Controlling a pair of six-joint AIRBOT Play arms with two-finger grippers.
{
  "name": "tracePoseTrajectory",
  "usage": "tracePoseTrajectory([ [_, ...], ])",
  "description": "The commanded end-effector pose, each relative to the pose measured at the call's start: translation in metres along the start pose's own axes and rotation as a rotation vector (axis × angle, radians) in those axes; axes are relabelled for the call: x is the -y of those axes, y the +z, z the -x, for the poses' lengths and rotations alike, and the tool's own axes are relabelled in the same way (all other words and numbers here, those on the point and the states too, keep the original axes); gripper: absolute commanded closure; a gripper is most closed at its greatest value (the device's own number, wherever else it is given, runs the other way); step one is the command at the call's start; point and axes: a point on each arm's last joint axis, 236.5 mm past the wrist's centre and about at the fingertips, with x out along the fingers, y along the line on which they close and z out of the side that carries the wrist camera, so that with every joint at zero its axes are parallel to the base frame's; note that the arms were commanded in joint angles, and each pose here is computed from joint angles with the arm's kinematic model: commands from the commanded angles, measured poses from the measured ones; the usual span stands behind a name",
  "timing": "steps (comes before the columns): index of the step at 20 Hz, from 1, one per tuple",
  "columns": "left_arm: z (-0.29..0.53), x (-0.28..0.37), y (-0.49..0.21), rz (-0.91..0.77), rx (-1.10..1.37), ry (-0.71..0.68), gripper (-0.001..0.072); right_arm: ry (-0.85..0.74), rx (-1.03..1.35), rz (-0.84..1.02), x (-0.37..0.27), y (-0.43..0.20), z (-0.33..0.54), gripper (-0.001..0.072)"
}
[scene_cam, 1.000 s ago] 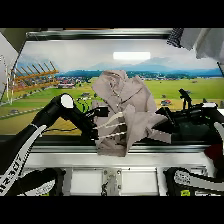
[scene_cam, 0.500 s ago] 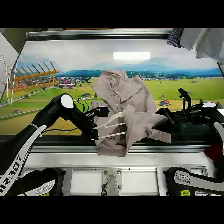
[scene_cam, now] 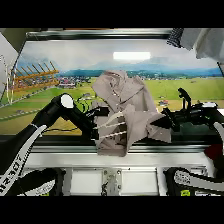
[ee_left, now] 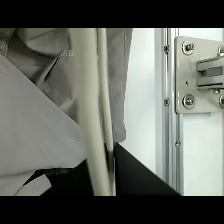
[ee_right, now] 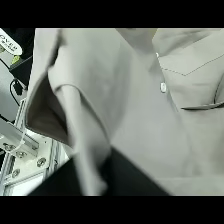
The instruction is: Fold the clothes and pants, and hang the long-sleeved shirts on hangers.
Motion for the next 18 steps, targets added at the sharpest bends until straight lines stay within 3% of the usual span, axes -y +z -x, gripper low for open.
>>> tracePoseTrajectory([
  [1, 0.0, 0.0, -0.001, -0.003, -0.003, -0.001, 0.0692, -0.003, 0.005, 0.001, 0.001, 0.001, 0.0, 0.0695],
  [12, 0.0, -0.001, -0.003, -0.003, -0.011, 0.004, 0.0686, -0.005, 0.016, 0.004, 0.001, 0.004, 0.0, 0.07],
  [13, 0.0, -0.002, -0.003, 0.007, -0.01, 0.006, 0.0463, -0.008, 0.015, 0.004, 0.002, 0.003, 0.0, 0.07],
  [14, 0.001, -0.005, -0.001, 0.06, -0.004, 0.021, 0.0292, -0.008, 0.015, 0.004, 0.002, 0.003, 0.0, 0.07],
  [15, 0.001, -0.01, 0.0, 0.118, 0.006, 0.041, 0.026, -0.008, 0.016, 0.004, 0.002, 0.004, 0.0, 0.0701],
  [18, 0.007, -0.017, -0.003, 0.261, 0.026, 0.057, 0.026, -0.008, 0.015, 0.004, 0.002, 0.003, 0.0, 0.0702],
])
